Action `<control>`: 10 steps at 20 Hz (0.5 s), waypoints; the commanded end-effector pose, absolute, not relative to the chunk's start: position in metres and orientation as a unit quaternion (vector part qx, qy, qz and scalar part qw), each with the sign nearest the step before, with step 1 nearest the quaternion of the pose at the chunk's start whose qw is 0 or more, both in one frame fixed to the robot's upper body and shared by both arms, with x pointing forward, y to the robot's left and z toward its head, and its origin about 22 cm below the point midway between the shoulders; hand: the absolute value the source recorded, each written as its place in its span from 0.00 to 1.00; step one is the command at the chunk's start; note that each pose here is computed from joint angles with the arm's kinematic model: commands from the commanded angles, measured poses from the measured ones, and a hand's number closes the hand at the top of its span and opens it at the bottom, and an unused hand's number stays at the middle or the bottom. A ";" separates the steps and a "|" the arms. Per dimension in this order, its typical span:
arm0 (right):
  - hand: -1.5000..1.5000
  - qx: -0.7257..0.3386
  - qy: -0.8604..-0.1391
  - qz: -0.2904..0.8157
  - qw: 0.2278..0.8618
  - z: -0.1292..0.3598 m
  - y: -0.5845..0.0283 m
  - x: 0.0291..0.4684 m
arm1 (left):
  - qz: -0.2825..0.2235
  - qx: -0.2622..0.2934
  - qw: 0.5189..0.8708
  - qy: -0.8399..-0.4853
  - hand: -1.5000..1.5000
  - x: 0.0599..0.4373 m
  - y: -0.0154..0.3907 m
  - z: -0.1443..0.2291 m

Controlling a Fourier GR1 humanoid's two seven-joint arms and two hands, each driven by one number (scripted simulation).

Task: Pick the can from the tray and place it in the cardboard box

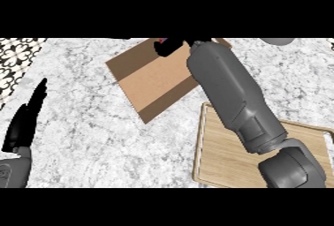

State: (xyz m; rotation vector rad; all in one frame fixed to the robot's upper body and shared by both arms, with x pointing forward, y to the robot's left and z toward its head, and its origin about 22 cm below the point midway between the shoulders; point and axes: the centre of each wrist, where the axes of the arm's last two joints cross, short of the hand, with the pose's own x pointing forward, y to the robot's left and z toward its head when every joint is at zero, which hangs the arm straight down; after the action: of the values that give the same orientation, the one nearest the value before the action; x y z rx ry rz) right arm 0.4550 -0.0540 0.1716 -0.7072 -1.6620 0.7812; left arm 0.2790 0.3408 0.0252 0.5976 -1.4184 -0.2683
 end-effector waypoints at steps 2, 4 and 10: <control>1.00 -0.335 -0.680 0.303 0.578 0.160 -0.053 0.458 | -0.127 0.257 0.701 -0.653 0.50 0.283 0.323 0.022; 0.00 -0.307 -0.653 0.309 0.620 0.149 -0.056 0.459 | -0.122 0.268 0.709 -0.640 0.50 0.287 0.329 0.021; 0.00 -0.274 -0.660 0.284 0.639 0.141 -0.060 0.459 | -0.129 0.260 0.703 -0.649 0.50 0.293 0.330 0.033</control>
State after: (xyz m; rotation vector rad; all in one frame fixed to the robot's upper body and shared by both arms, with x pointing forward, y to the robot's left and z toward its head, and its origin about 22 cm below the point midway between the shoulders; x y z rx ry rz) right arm 0.4591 -0.0600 0.1437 -0.6652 -1.5060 0.6649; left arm 0.2910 0.3286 0.0315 0.5810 -1.4481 -0.2875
